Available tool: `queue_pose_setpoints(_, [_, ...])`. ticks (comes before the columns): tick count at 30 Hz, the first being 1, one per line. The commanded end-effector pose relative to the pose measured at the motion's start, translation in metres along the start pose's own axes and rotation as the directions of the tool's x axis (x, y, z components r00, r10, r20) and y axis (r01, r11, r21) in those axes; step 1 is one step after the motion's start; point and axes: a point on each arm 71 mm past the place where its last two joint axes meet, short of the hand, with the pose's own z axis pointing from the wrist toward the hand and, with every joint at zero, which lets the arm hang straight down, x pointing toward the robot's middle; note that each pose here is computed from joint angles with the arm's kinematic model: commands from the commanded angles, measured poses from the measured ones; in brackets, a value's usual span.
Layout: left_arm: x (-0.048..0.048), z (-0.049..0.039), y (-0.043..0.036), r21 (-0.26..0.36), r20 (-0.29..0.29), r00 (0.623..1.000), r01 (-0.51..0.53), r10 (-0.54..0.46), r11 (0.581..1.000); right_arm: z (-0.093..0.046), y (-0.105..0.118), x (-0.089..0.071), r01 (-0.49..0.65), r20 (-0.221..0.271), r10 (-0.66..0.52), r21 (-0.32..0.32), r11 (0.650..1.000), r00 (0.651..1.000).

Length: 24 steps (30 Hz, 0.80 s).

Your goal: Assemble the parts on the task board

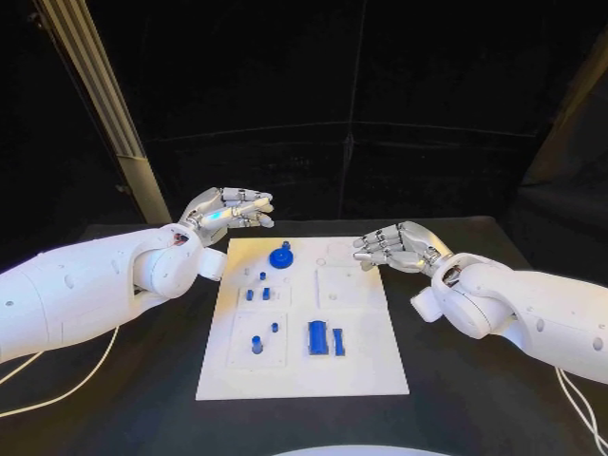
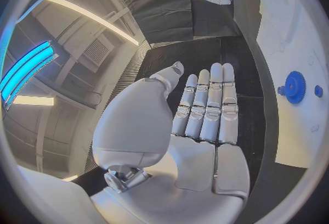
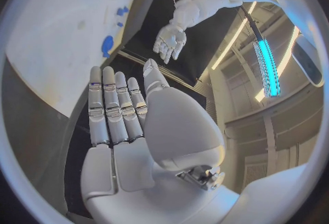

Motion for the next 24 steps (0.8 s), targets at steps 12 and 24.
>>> queue_pose_setpoints(12, [-0.0044,0.0143,0.0131,0.002,0.069,0.997,0.022,-0.022,1.0,0.029,-0.003,-0.023,-0.179,0.138,0.191,-0.09,0.98,0.972])
queue_pose_setpoints(24, [0.0232,-0.0043,0.0186,0.018,0.192,0.981,-0.011,0.007,1.0,0.013,0.02,-0.002,-0.279,0.296,0.301,-0.115,0.953,0.906])
